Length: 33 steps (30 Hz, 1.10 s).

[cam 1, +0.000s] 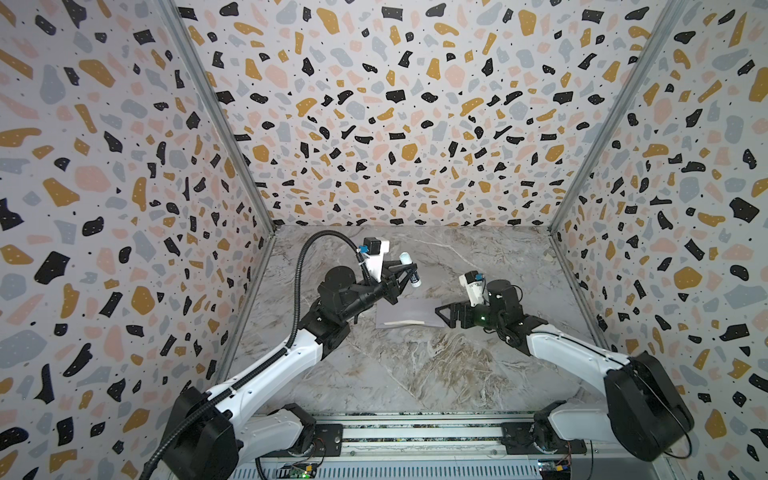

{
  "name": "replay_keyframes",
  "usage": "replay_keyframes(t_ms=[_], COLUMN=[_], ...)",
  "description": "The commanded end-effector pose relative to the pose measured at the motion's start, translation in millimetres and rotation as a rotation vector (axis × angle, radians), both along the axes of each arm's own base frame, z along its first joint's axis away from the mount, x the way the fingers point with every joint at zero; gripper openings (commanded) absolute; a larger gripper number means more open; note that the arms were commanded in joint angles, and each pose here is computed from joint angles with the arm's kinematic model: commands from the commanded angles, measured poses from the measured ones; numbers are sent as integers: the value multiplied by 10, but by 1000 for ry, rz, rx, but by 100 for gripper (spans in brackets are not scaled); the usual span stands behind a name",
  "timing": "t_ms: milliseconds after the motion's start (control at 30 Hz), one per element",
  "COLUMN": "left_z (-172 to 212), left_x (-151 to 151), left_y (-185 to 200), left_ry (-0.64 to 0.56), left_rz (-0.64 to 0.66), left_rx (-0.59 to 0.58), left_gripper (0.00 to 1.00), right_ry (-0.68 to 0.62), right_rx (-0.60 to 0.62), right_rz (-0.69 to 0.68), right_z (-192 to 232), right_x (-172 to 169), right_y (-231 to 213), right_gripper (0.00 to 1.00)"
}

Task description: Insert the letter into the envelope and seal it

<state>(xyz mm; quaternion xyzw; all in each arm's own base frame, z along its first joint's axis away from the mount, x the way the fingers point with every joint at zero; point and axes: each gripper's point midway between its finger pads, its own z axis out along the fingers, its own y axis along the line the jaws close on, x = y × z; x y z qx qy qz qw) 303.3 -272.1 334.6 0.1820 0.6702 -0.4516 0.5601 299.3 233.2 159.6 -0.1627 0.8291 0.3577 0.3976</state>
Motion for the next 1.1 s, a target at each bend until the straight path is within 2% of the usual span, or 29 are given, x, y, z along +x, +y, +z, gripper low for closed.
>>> replay_keyframes(t_ms=[0,133,233,400,667,900,1067], left_z=[206,169,125,126,89,98,62], left_x=[49,113,137,127,121,86,78], left_y=[-6,-58,-99,-98,-100,-159,-178], left_ry=[72,220,330,433,541,624,640], left_rz=[-27,-55,-82,-116,-136,-210,-219], left_rx=[-144,-250,-331,-456,-536,-607,-601], left_gripper=[0,0,0,0,0,0,0], right_ry=[-356,-683,-808,-911,-1002,-1181,-1218], right_rx=[16,55,77,117,130,174,205], right_rz=[-27,-33,-42,-53,-53,-31,-31], right_z=[591,1026,1233,1492,1706,1868,1901], right_x=[36,-188,-283,-322,-257,-384,-354], right_y=[-78,-138,-137,-71,136,332,430], right_gripper=[99,99,99,99,100,96,87])
